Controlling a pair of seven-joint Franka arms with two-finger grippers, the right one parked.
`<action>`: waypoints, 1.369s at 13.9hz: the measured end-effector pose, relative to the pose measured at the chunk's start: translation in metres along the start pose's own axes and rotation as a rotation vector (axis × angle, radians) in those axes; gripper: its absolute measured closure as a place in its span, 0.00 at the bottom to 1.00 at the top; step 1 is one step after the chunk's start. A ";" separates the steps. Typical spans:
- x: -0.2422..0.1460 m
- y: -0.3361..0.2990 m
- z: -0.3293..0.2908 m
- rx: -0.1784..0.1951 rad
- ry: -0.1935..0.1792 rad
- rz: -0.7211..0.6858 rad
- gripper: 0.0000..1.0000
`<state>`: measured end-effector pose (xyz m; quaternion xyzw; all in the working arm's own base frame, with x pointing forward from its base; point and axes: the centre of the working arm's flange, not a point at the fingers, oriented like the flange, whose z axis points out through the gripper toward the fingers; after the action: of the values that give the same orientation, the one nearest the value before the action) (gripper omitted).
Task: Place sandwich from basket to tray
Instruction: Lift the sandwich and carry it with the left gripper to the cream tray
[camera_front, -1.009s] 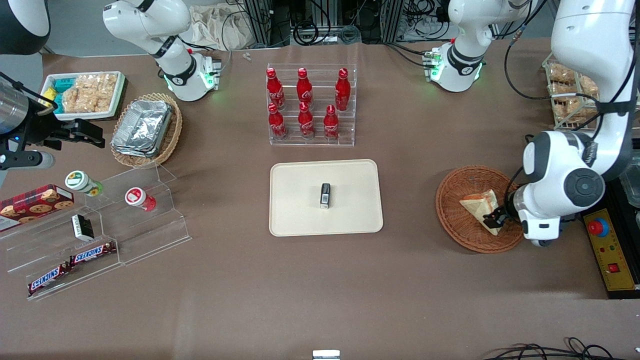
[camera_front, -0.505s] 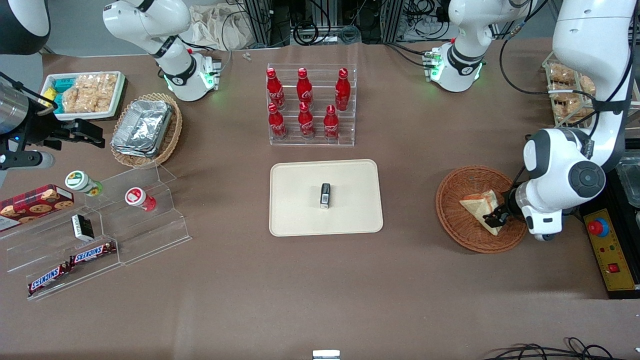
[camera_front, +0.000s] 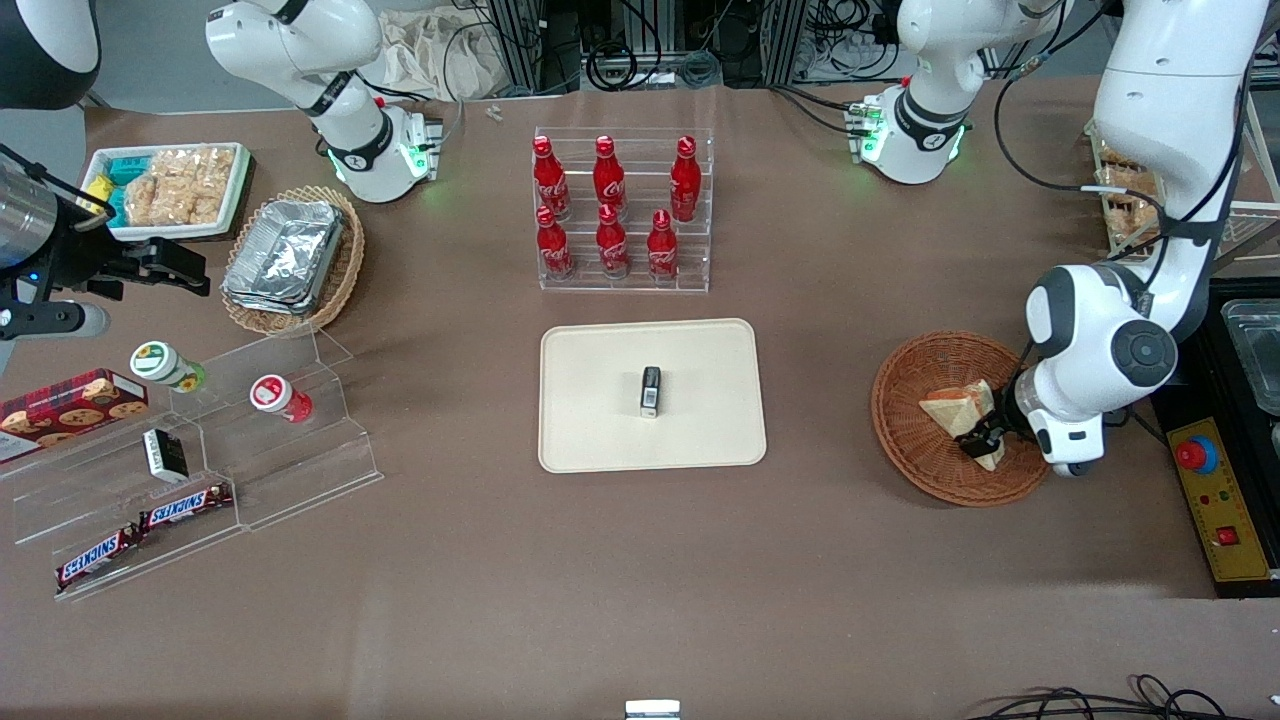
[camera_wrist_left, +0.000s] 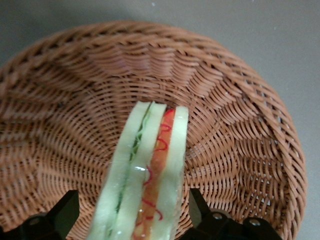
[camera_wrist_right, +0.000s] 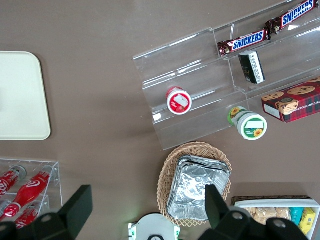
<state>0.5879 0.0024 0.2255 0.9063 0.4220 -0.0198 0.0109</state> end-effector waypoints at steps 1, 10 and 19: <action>-0.002 0.002 0.003 -0.004 0.000 0.003 0.04; -0.012 0.064 -0.113 0.008 0.016 0.033 0.67; -0.102 0.174 -0.255 -0.012 0.005 0.284 0.81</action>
<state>0.6628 -0.1782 0.4857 0.9569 0.2897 -0.0132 0.0179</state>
